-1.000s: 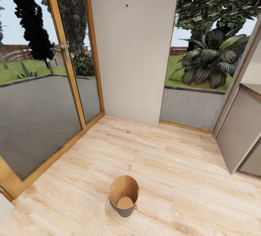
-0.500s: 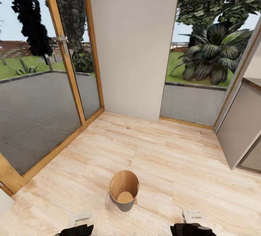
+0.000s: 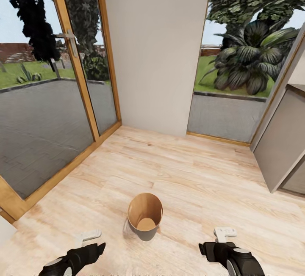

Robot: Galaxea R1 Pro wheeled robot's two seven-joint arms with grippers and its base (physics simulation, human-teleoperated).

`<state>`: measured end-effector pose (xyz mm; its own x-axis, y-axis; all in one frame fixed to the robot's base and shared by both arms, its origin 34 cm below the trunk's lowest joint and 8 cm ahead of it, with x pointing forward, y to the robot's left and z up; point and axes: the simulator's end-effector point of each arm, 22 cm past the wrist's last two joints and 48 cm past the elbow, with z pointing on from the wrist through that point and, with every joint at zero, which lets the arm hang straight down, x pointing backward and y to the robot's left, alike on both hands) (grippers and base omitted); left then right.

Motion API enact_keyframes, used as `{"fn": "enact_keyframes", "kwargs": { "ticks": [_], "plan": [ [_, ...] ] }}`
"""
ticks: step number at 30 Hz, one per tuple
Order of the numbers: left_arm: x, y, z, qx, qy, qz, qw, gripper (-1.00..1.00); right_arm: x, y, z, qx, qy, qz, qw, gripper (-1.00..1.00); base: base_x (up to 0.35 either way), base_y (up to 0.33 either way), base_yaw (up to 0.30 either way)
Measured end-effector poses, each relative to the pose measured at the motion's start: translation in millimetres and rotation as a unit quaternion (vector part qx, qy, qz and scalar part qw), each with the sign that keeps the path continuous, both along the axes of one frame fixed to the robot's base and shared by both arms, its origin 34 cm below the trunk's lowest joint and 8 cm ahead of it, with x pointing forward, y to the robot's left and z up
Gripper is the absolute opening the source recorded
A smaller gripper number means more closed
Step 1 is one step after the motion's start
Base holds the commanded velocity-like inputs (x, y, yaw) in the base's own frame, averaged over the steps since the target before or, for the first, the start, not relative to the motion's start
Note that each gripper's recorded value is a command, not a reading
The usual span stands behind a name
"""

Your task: Put the three can of soda from the living room inside the tash can in the kitchen.

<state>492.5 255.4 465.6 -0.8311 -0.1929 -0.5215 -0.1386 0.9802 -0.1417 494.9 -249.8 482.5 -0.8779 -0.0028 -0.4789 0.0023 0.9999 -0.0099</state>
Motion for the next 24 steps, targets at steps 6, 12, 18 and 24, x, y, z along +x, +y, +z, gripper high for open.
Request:
{"fn": "enact_keyframes", "kwargs": {
  "ticks": [6, 12, 18, 24],
  "plan": [
    [-3, 8, -9, 0.0, 0.007, 0.009, 0.9999, 1.0, 18, -16, 2, -0.031, -0.023, -0.018, 0.9991, 1.0, 0.0, 0.0, 0.0],
    [-8, 8, -27, -0.001, 0.013, 0.01, 0.9999, 1.0, 16, -18, -13, -0.035, -0.02, -0.021, 0.999, 1.0, 0.0, 0.0, 0.0],
    [-14, 7, -44, -0.002, 0.019, 0.01, 0.9998, 1.0, 11, -16, -31, -0.032, -0.013, -0.02, 0.9992, 1.0, 0.0, 0.0, 0.0],
    [-18, 7, -55, -0.002, 0.025, 0.011, 0.9996, 1.0, 8, -15, -42, -0.032, -0.008, -0.019, 0.9993, 1.0, 0.0, 0.0, 0.0]
  ]
}}
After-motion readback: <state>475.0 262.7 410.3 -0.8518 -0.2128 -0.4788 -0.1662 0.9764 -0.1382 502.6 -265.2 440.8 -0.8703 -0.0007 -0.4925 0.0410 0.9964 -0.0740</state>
